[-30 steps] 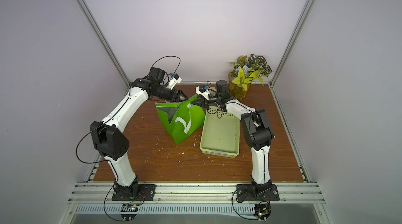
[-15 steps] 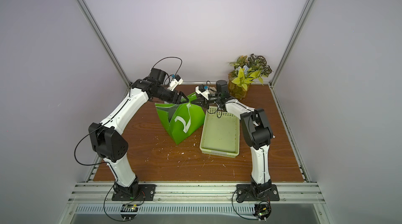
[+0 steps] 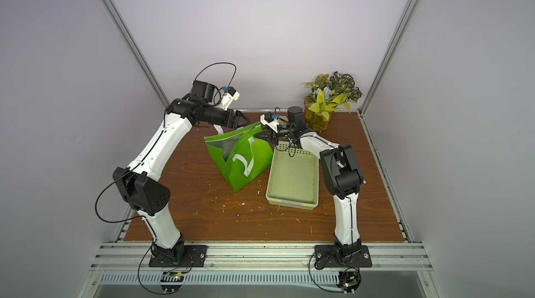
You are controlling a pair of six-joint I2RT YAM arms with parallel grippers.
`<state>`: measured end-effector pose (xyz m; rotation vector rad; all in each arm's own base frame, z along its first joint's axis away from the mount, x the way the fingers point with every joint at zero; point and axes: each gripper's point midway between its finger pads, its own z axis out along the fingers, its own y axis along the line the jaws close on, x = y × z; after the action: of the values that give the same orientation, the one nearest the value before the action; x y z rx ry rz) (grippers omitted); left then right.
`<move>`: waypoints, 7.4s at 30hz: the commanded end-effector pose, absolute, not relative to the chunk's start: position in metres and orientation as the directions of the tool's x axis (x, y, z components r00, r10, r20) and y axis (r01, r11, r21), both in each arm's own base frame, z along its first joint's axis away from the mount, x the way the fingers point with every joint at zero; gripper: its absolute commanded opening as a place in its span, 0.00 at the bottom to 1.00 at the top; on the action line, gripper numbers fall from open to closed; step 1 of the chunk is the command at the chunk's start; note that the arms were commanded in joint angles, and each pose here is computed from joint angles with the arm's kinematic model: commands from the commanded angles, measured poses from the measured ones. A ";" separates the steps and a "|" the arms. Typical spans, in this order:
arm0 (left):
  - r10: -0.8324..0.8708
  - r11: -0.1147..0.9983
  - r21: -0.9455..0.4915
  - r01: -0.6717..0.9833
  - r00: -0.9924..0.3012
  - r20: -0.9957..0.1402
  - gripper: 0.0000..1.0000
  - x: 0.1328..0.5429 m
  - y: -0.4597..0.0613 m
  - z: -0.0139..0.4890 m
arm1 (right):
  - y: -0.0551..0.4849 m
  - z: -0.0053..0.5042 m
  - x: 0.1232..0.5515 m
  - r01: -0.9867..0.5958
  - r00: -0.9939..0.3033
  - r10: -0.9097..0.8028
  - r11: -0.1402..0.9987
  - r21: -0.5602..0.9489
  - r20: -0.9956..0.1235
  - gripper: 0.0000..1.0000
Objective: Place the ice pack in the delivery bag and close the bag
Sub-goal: Close the delivery bag at the center of the board.
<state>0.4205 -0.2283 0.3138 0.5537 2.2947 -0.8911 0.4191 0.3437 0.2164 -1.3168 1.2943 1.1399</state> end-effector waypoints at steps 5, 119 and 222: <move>0.150 0.730 -0.459 0.506 -0.774 -0.615 0.65 0.437 -0.220 0.284 | 0.343 0.227 0.422 -1.000 0.030 -0.123 -0.008 -0.029 -0.992 0.20; 0.081 0.879 -0.202 0.433 -0.553 -0.830 0.97 0.272 -0.132 0.338 | 0.337 0.244 0.433 -0.999 0.030 -0.172 -0.034 -0.025 -0.985 0.00; 0.141 0.675 -0.187 0.714 -0.373 -0.917 0.76 0.328 -0.158 0.230 | 0.329 0.262 0.438 -0.997 0.080 -0.199 0.002 -0.082 -0.977 0.00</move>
<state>0.3392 -0.1531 0.2322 0.6891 1.8896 -0.6265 0.4340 0.3351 0.2268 -1.3954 1.3563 1.0972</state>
